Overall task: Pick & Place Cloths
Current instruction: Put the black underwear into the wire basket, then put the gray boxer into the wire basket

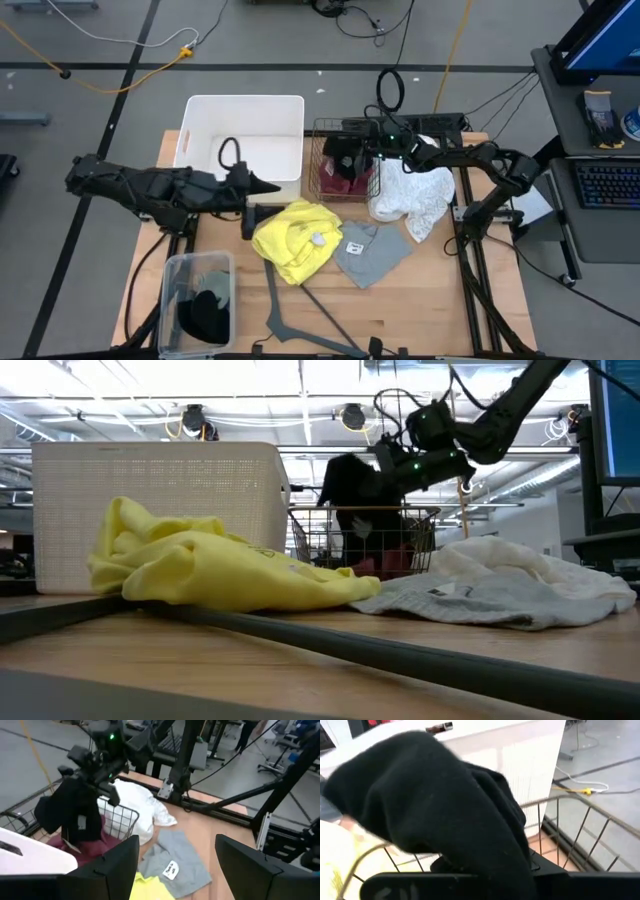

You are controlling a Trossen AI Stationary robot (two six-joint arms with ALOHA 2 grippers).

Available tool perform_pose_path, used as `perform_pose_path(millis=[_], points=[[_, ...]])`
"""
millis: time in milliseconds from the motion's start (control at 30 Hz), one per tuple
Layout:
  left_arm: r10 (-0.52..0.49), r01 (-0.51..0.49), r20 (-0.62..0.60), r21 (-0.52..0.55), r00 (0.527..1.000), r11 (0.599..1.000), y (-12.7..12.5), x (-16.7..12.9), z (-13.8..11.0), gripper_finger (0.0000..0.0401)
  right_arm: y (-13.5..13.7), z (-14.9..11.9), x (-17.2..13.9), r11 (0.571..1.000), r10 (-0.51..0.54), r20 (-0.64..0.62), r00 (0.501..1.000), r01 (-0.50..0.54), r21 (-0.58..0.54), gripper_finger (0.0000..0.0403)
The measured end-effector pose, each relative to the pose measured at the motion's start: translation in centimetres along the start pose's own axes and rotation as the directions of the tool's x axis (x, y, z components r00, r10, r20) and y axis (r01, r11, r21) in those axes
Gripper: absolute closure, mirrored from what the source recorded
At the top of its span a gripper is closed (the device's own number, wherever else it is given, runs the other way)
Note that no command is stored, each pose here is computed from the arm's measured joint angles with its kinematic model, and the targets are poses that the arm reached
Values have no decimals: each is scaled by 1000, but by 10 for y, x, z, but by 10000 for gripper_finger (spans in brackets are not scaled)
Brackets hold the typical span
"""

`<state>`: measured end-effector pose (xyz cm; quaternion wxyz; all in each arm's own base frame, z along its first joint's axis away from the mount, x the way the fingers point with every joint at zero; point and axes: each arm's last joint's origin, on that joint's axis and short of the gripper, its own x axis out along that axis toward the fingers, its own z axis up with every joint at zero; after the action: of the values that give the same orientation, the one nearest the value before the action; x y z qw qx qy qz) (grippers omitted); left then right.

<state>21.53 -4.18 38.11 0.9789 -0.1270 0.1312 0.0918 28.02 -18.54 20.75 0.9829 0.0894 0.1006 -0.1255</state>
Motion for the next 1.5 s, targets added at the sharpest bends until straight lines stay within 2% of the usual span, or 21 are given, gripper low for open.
perform_pose_path(millis=[200,433,500,700,833,1033,1167,1300,1400,1500], points=[[-25,25,40,9,999,1000,-3,-11,2,135,-3,-14,6,999,-4,-61,998,6,34,372],[-39,39,25,8,999,999,-6,-11,0,135,-2,-13,4,1000,-12,-84,996,14,25,328],[-43,43,24,10,999,999,-7,-12,-1,135,-1,-11,3,1000,-29,-79,996,28,-12,314],[-63,63,20,14,998,998,-11,-13,-2,135,7,-12,-7,989,-94,-189,977,70,-129,259],[-74,73,18,15,997,997,-13,-14,-3,135,16,-8,-17,980,-82,-241,967,34,-196,218],[-86,85,20,14,996,996,-14,-15,-3,135,35,4,-36,975,-49,-293,955,-17,-220,164],[-97,97,20,12,995,995,-16,-16,-3,135,59,19,-57,964,8,-292,957,-85,-254,142],[-118,117,16,17,993,993,-20,-18,-4,135,93,28,-84,917,100,-323,941,-213,-336,136],[-131,131,13,21,991,991,-23,-19,-5,135,116,27,-105,874,208,-382,901,-347,-341,136],[-142,141,13,22,990,990,-25,-20,-6,135,135,20,-120,839,268,-468,842,-443,-317,136]])
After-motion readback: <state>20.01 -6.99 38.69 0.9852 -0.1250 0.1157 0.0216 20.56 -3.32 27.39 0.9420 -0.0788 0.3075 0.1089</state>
